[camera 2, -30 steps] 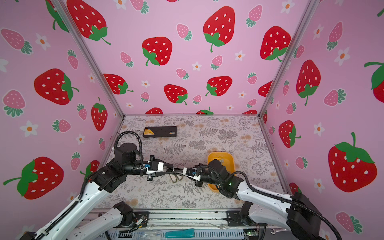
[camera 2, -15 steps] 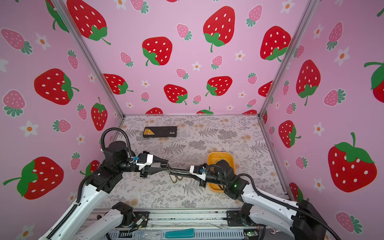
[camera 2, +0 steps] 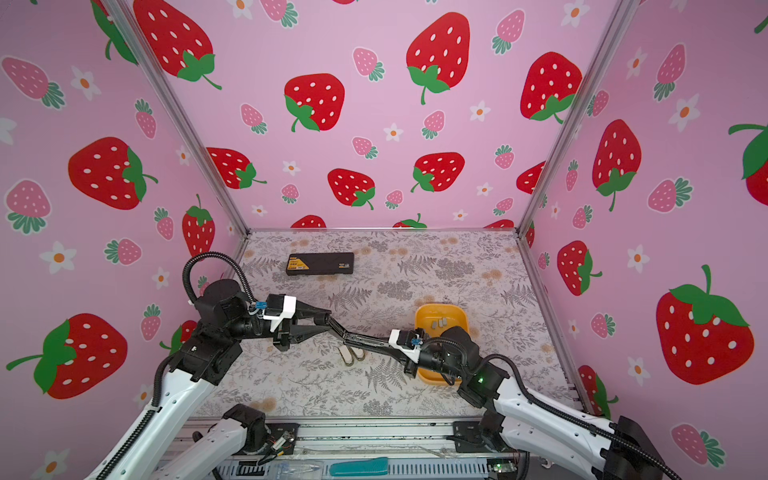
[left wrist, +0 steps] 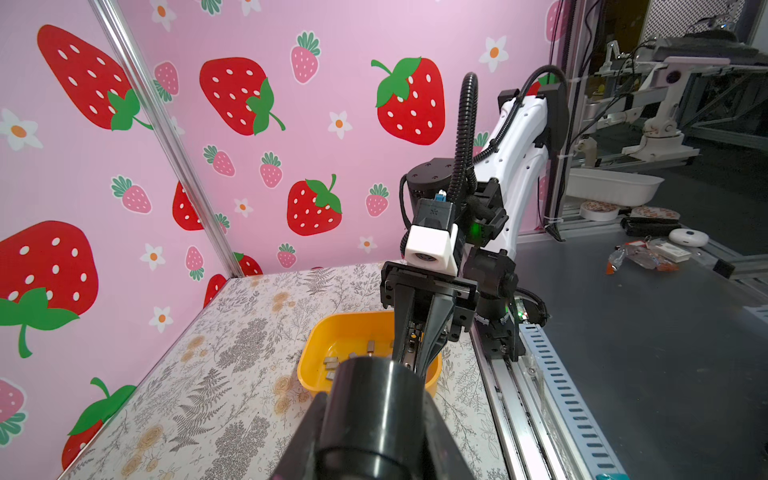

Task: Load the staples into the stapler

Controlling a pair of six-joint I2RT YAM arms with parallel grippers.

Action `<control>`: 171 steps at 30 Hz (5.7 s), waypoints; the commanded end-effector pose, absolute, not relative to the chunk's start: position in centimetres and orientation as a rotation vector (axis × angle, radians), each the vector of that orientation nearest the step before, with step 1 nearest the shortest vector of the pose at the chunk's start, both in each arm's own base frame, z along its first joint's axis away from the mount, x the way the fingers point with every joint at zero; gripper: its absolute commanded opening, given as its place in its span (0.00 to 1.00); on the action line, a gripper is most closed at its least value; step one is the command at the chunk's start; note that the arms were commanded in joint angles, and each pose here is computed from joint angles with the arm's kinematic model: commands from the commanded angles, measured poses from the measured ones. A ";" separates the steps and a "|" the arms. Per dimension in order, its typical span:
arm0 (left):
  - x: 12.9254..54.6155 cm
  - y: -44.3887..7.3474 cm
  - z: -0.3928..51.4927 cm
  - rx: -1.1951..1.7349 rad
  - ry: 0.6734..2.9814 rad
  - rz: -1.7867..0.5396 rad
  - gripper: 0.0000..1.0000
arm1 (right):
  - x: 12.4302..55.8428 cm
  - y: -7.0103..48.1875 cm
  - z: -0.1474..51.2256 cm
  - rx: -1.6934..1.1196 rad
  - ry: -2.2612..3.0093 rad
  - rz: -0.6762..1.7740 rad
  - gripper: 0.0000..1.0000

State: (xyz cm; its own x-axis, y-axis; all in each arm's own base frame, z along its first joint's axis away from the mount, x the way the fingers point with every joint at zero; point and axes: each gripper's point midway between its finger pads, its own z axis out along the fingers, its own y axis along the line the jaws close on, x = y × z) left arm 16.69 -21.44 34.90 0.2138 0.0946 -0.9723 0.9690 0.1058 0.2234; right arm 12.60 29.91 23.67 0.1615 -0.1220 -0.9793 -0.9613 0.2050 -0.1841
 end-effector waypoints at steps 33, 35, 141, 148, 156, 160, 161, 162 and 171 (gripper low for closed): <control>30.5 -9.2 34.6 0.250 1.590 -0.279 0.99 | 20.8 26.9 30.4 -0.425 1.556 0.772 0.00; 30.0 -7.8 33.6 0.146 1.622 -0.280 0.99 | 20.6 27.7 29.7 -0.404 1.582 0.772 0.00; 27.7 -2.2 13.4 -0.360 1.850 -0.222 0.99 | 35.5 36.3 10.5 -0.270 1.952 0.380 0.35; 27.8 -2.2 13.3 -0.361 1.856 -0.220 0.99 | 37.4 36.9 7.7 -0.262 2.000 0.357 0.32; 28.1 -2.3 13.2 -0.360 1.874 -0.210 0.99 | 37.2 35.5 7.5 -0.220 1.999 0.348 0.31; 28.3 -2.4 13.1 -0.354 1.881 -0.213 0.99 | 36.8 34.8 9.2 -0.211 1.975 0.355 0.31; 28.3 -2.5 13.1 -0.349 1.884 -0.214 0.99 | 36.5 34.7 9.9 -0.210 1.966 0.365 0.31; 28.4 -2.6 13.2 -0.342 1.883 -0.218 0.99 | 36.3 34.4 10.8 -0.207 1.956 0.376 0.31; 28.6 -5.5 18.4 -0.234 1.877 -0.381 0.99 | 32.2 28.8 20.1 -0.205 1.845 0.399 0.39</control>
State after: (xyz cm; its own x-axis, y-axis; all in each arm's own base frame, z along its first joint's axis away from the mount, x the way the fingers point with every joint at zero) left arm 28.25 -4.15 13.79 -0.3700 -0.3136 -0.8745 -0.0560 0.9471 -0.3159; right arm 33.45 31.25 19.08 -0.3201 0.0903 -0.9431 -0.3558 0.9111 0.2080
